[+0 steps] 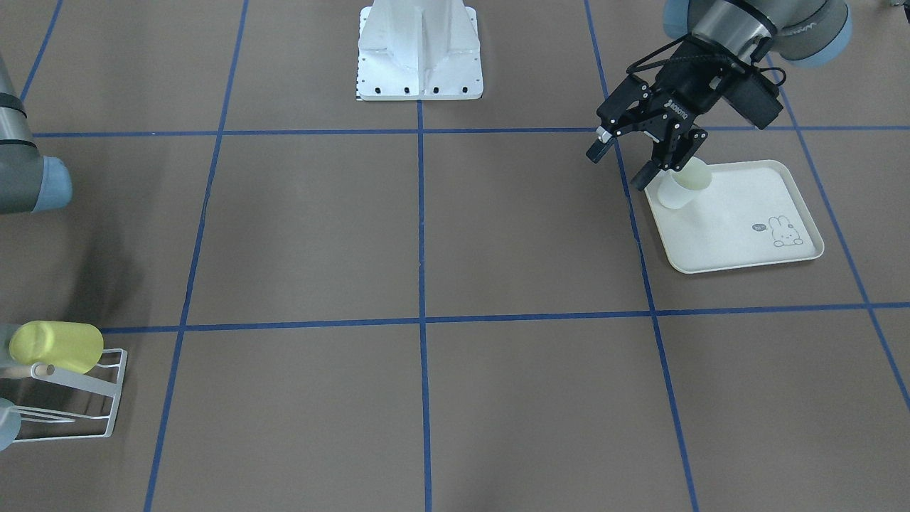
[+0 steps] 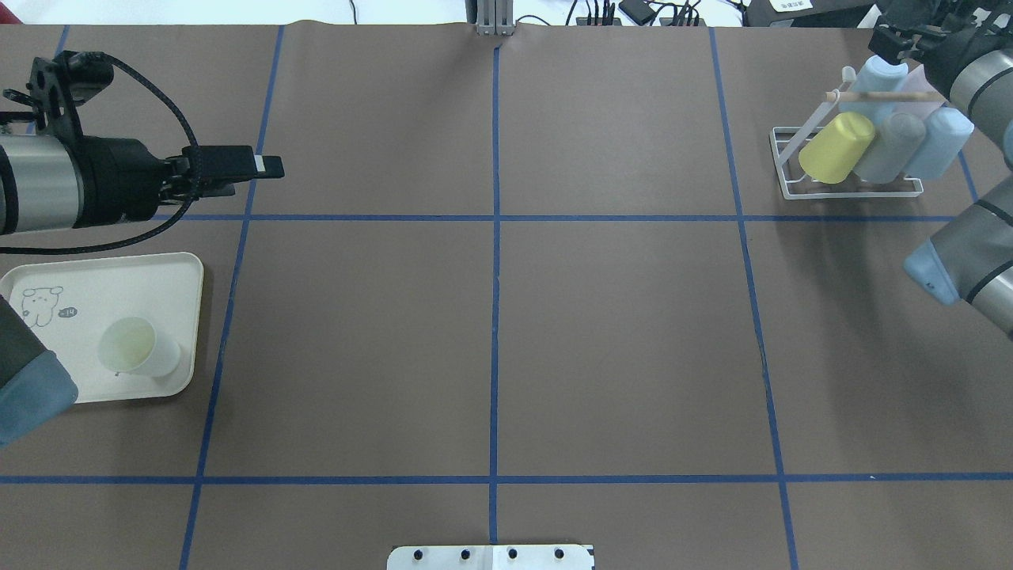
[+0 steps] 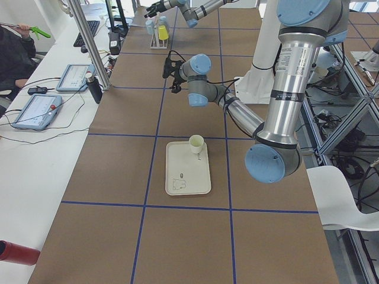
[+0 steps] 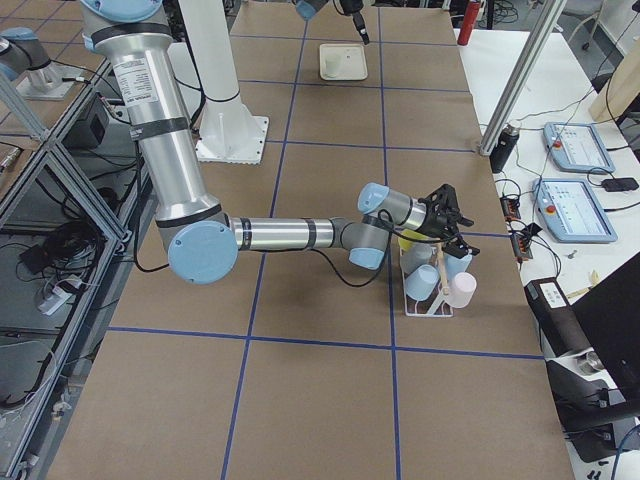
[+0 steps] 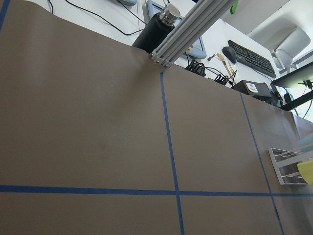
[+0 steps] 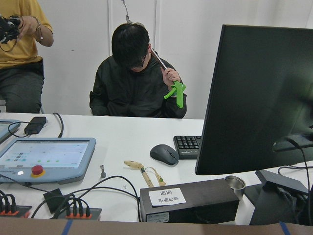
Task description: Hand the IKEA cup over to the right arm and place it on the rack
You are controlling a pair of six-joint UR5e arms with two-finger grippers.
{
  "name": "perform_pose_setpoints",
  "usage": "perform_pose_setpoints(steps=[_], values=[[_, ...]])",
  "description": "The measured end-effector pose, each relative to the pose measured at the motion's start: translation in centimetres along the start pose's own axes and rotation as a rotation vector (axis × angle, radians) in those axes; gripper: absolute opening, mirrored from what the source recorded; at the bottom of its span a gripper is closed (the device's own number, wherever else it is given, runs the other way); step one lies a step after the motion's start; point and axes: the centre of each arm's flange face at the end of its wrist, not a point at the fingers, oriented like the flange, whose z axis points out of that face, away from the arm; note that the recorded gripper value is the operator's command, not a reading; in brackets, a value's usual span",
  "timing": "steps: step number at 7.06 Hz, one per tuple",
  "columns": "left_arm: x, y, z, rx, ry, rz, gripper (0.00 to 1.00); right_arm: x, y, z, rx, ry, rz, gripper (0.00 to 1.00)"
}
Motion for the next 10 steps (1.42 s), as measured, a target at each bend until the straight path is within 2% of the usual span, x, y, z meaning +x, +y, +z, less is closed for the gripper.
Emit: perform_pose_setpoints(steps=[2, 3, 5, 7, 9, 10], values=[[-2.4, -0.6, -2.2, -0.050, -0.033, 0.058, 1.00, 1.6, -4.0, -1.2, -0.063, -0.067, 0.029, 1.00], [-4.3, -1.3, -3.5, -0.073, -0.074, 0.111, 1.00, 2.1, -6.2, -2.4, -0.111, -0.090, 0.042, 1.00], [-7.6, -1.9, -4.6, -0.149, -0.203, 0.199, 1.00, 0.9, -10.2, -6.0, -0.212, -0.122, 0.064, 1.00], [-10.9, -1.6, -3.8, -0.293, -0.353, 0.313, 1.00, -2.1, -12.9, -9.8, -0.298, -0.153, 0.082, 1.00], [-14.0, -0.9, -3.1, -0.426, -0.427, 0.387, 1.00, -5.0, -14.5, -12.7, -0.397, -0.217, 0.146, 1.00], [-15.7, -0.6, -2.5, -0.466, -0.450, 0.395, 1.00, -6.1, -14.9, -13.5, -0.443, -0.252, 0.203, 1.00]])
